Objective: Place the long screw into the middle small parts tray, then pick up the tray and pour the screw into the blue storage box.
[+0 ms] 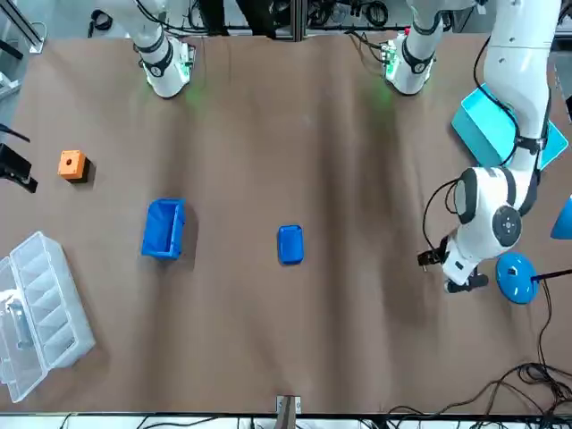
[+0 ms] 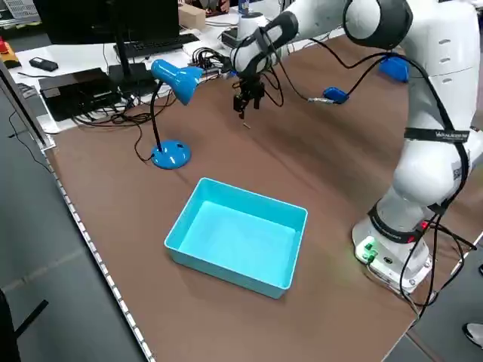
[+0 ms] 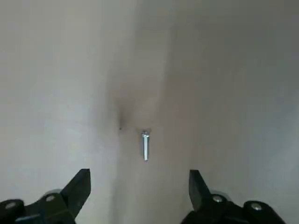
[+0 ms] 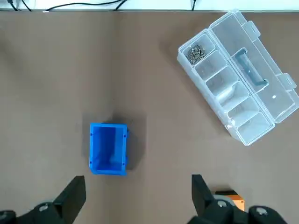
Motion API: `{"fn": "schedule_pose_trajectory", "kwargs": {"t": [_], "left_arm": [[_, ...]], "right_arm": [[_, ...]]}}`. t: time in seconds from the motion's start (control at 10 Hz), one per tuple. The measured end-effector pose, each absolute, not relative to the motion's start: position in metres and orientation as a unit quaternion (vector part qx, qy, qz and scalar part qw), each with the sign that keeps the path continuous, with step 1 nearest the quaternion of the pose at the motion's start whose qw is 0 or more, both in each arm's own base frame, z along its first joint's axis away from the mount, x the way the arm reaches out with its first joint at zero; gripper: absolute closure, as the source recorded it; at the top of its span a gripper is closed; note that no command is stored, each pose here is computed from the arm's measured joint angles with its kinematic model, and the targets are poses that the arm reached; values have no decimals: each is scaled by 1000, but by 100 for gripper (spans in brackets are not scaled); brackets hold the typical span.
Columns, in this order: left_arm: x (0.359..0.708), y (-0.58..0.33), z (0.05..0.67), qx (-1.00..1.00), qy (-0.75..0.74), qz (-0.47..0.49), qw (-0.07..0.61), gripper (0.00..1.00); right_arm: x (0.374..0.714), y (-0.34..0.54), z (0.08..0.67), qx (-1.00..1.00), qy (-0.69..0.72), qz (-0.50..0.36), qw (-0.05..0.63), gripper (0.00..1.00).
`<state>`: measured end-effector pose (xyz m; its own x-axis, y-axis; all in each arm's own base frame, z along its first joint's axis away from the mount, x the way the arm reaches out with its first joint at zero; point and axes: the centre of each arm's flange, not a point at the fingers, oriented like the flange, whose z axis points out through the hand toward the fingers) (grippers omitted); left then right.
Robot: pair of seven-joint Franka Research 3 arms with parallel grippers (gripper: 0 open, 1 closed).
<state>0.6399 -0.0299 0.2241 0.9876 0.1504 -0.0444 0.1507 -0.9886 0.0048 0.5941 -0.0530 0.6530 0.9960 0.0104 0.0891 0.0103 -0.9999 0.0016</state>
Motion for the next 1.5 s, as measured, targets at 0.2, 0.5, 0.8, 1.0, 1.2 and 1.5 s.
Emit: {"fn": "schedule_pose_trajectory", "kwargs": {"t": [0.2, 0.5, 0.8, 1.0, 1.2, 1.5], "left_arm": [[633, -30, 209, 996, 93, -11, 2, 8], [633, -32, 208, 992, 126, -3, 4, 12], [633, -33, 198, 989, 150, 2, 6, 16], [629, -33, 184, 988, 153, -5, 5, 18], [626, -34, 170, 988, 153, -8, 5, 20], [627, -34, 172, 988, 153, -4, 5, 25]], "right_arm": [[594, -53, 653, 999, 5, 45, 1, 0], [594, -53, 653, 999, 5, 45, 1, 0], [594, -52, 653, 999, 5, 43, 0, 0], [592, -52, 646, 1000, 3, 23, -3, 0], [592, -47, 637, 1000, -8, 9, -5, 0], [593, -27, 630, 1000, -9, -1, -6, 0]]}}
